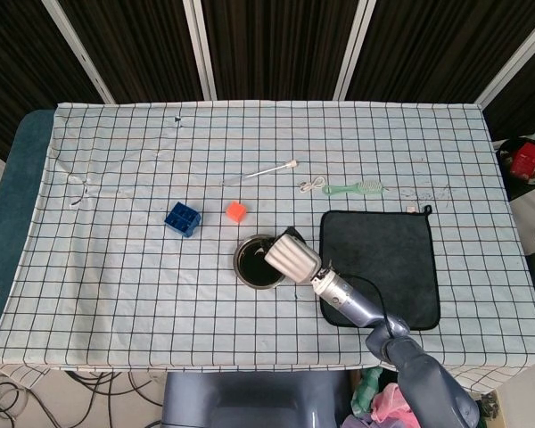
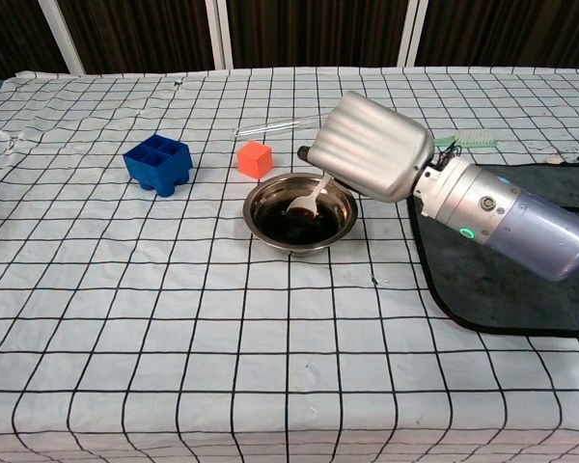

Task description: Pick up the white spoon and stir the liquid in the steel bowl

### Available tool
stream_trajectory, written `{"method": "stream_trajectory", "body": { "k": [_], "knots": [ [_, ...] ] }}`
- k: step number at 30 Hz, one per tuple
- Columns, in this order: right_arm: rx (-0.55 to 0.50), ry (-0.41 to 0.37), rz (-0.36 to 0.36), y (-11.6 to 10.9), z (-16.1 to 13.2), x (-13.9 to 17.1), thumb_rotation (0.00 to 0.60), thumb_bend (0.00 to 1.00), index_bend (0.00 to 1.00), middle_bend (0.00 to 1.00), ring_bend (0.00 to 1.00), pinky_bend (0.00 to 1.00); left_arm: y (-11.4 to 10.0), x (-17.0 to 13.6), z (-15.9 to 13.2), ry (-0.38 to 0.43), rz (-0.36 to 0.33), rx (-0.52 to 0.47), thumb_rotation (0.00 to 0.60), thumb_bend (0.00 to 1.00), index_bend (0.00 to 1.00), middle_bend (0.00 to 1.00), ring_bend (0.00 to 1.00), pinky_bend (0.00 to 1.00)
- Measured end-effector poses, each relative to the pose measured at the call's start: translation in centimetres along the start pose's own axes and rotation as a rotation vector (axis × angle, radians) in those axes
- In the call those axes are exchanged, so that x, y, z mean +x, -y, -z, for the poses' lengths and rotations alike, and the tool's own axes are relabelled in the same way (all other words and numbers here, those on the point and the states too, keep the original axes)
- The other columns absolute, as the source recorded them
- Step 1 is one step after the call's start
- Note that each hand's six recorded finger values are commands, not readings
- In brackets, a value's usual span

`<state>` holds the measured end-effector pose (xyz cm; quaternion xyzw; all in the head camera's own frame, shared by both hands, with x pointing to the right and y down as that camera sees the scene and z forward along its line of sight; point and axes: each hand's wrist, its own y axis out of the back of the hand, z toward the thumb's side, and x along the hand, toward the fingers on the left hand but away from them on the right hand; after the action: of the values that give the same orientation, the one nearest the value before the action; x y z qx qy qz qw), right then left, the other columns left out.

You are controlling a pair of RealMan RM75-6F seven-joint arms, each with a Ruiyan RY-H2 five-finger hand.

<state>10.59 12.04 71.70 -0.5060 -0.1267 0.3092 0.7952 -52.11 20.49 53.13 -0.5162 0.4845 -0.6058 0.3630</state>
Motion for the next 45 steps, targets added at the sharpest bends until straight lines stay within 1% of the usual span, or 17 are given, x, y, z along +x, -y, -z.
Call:
{"method": "stream_trajectory", "body": {
  "k": [18, 26, 31, 38, 42, 45],
  "knots": [
    [-0.018, -0.026, 0.026, -0.6, -0.1, 2.1, 0.6, 0.38, 0.71, 0.9, 1.0, 1.0, 0.0, 0.0, 0.0, -0.004, 0.0, 0.002, 0.6, 0.22, 0.1, 0.01, 0.0, 0.02],
    [-0.043, -0.04, 0.05, -1.4, -0.6, 2.6, 0.6, 0.38, 0.71, 0.91, 1.0, 1.0, 0.1, 0.0, 0.0, -0.005, 0.001, 0.002, 0.6, 0.22, 0.1, 0.01, 0.0, 0.02],
    [-0.061, -0.045, 0.07, -2.2, -1.1, 2.6, 0.6, 0.38, 0.71, 0.91, 1.0, 1.0, 0.1, 0.0, 0.0, -0.006, 0.002, 0.001, 0.6, 0.22, 0.1, 0.01, 0.0, 0.02],
    [-0.081, -0.052, 0.081, -2.8, -1.9, 2.3, 0.6, 0.38, 0.71, 0.91, 1.0, 1.0, 0.1, 0.0, 0.0, -0.006, 0.003, 0.002, 0.6, 0.22, 0.1, 0.01, 0.0, 0.02],
    [-0.099, -0.046, 0.088, -3.3, -2.4, 1.5, 0.6, 0.38, 0.71, 0.91, 1.0, 1.0, 0.1, 0.0, 0.0, -0.007, 0.003, 0.003, 0.6, 0.22, 0.1, 0.01, 0.0, 0.02],
    [-0.101, -0.04, 0.082, -3.2, -2.5, 1.0, 0.6, 0.38, 0.71, 0.91, 1.0, 1.0, 0.1, 0.0, 0.0, -0.008, 0.003, 0.004, 0.6, 0.22, 0.1, 0.01, 0.0, 0.02]
  ]
}}
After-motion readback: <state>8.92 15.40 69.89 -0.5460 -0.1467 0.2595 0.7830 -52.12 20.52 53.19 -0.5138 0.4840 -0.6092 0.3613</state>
